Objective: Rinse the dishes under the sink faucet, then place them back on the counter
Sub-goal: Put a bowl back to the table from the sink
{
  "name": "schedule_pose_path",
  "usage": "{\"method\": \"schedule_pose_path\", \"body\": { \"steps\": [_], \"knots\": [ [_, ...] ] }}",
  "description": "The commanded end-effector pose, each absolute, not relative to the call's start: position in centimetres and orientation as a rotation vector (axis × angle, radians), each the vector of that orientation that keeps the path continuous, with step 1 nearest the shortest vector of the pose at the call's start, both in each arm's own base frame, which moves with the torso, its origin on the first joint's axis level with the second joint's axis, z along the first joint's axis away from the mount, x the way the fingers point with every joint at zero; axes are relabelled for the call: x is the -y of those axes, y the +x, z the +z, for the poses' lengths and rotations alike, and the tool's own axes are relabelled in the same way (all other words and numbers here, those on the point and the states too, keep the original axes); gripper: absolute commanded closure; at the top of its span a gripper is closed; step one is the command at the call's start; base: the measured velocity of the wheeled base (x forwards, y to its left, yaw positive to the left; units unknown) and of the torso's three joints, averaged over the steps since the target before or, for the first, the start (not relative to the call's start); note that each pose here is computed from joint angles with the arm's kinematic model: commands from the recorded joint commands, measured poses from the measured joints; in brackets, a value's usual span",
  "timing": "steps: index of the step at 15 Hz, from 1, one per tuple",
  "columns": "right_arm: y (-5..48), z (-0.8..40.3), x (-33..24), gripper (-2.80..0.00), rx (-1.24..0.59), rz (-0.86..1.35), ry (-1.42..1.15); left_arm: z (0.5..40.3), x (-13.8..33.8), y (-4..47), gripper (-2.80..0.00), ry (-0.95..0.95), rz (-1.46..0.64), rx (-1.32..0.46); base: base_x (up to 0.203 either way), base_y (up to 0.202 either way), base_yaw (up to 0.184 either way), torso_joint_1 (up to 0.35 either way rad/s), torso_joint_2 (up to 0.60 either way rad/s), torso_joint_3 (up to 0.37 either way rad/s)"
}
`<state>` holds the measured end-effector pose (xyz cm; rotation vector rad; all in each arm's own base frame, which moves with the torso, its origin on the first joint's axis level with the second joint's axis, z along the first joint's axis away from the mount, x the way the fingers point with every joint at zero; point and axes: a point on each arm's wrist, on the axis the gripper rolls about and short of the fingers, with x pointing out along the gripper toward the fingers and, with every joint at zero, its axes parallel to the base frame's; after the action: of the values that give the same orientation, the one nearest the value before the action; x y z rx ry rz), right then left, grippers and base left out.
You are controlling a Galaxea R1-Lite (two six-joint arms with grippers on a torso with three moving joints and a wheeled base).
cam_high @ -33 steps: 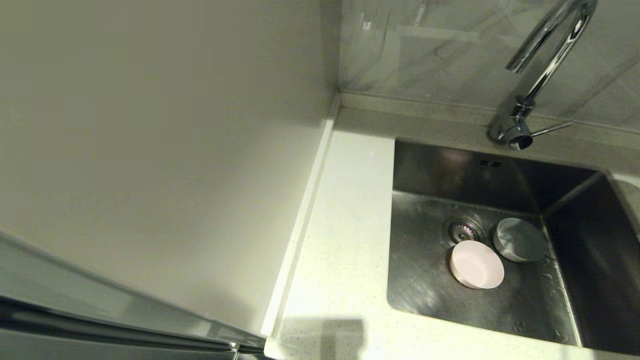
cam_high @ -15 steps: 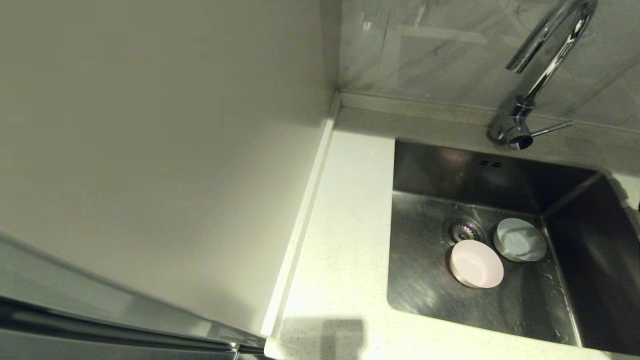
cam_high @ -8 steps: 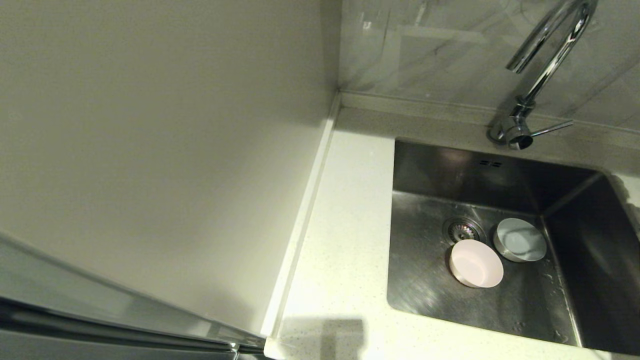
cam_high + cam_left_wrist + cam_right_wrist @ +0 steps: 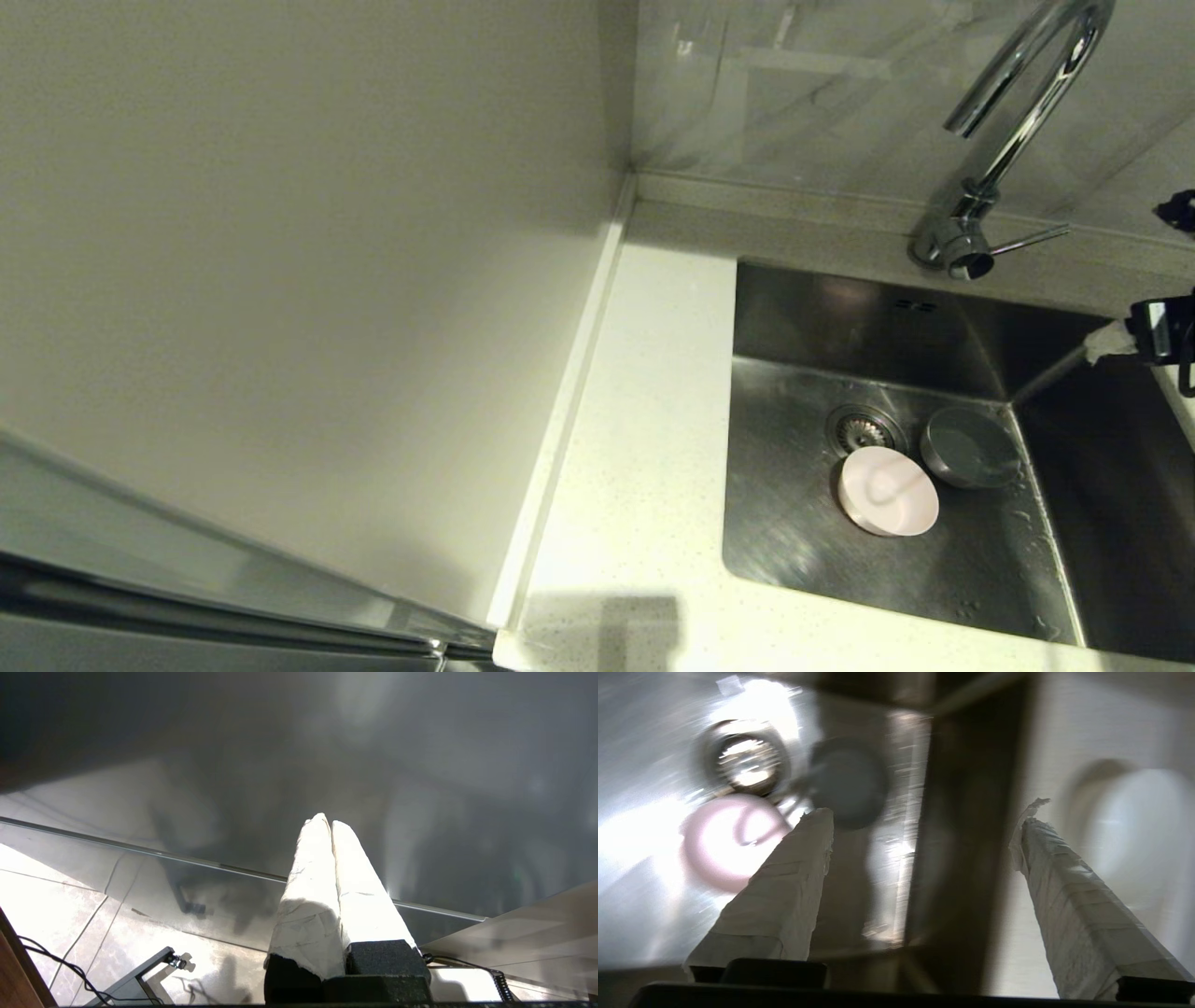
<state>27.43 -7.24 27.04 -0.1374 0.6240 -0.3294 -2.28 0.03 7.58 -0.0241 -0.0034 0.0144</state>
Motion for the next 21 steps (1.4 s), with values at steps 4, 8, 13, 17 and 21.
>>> {"method": "schedule_pose_path", "body": {
  "steps": [4,8,13,17,21],
  "knots": [
    [30.0,22.7,1.9,-2.80,-0.756,-0.156,-0.156,7.6,0.0,-2.3,0.00,-0.025,0.015,0.007,0.000,0.000,0.000,0.000,0.00,0.000],
    [32.7,18.1,0.1,-2.80,-0.896,-0.136,-0.212,7.6,0.0,-2.3,0.00,-0.025,0.015,0.006,0.000,0.000,0.000,0.000,0.00,0.000],
    [35.3,13.5,-2.4,-2.80,-0.908,-0.110,-0.268,7.6,0.0,-2.3,0.00,-0.024,0.015,0.006,0.000,0.000,0.000,0.000,0.00,0.000],
    [35.0,10.5,-4.0,-2.80,-0.980,-0.062,-0.303,7.6,0.0,-2.3,0.00,-0.025,0.015,0.007,0.000,0.000,0.000,0.000,0.00,0.000],
    [34.9,8.6,-5.9,-2.80,-1.025,-0.031,-0.300,7.6,0.0,-2.3,0.00,-0.025,0.015,0.008,0.000,0.000,0.000,0.000,0.00,0.000]
  ]
}}
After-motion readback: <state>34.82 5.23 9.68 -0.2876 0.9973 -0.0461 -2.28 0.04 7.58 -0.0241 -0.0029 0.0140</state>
